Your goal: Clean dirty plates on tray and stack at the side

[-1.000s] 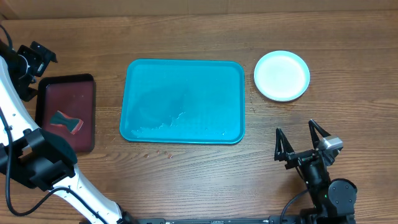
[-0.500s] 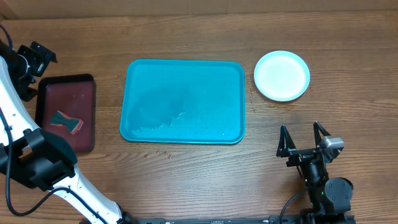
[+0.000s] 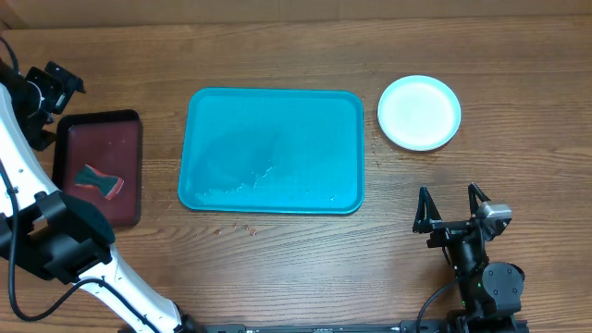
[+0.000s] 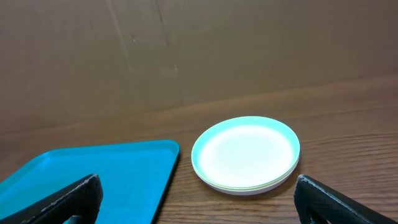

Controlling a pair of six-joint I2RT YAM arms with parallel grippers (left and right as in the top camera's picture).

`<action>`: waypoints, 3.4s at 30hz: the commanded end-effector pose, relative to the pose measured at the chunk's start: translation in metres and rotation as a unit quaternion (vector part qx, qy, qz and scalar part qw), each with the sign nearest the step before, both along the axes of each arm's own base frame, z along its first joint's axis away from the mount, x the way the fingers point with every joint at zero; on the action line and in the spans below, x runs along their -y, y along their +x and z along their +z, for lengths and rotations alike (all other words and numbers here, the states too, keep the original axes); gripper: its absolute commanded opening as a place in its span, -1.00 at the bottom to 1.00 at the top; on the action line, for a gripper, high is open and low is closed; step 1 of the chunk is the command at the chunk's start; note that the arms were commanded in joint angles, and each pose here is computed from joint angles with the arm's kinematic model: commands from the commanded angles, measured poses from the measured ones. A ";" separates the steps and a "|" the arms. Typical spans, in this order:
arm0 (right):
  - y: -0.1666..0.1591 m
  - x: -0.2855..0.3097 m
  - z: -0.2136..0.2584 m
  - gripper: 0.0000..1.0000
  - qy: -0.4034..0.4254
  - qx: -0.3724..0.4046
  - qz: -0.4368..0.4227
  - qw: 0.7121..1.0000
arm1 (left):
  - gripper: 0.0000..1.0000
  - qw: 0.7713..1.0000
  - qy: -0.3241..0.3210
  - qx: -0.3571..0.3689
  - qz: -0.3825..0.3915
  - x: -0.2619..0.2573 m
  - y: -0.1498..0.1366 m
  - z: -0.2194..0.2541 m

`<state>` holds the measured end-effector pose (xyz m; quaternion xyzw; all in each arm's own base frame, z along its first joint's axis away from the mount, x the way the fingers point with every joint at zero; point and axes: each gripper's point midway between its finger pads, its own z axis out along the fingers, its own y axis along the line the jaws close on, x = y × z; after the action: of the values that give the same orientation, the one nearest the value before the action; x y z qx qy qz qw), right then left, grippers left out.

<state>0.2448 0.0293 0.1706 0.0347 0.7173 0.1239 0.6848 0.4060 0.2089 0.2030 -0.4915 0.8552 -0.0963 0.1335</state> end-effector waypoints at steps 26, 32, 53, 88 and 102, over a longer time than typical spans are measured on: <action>0.000 0.003 -0.001 1.00 -0.002 0.004 -0.007 1.000 | 0.99 1.000 0.008 0.005 -0.015 0.003 0.002 0.005; 0.000 0.003 -0.001 1.00 -0.002 0.004 -0.007 1.000 | 1.00 0.999 0.016 -0.008 -0.037 0.004 -0.007 0.005; 0.000 0.003 -0.001 1.00 -0.002 0.004 -0.007 1.000 | 0.99 0.856 0.257 0.230 -0.385 0.173 -0.051 0.119; 0.000 0.003 -0.001 1.00 -0.002 0.004 -0.007 1.000 | 1.00 0.681 0.410 0.467 -0.388 0.220 -0.149 0.008; 0.000 0.003 -0.001 1.00 -0.002 0.004 -0.007 1.000 | 0.99 0.647 0.443 0.548 -0.290 0.210 -0.153 0.003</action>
<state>0.2448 0.0292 0.1707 0.0347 0.7171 0.1237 0.6850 0.2522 -0.0055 0.2183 0.0721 0.6613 0.0189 0.7464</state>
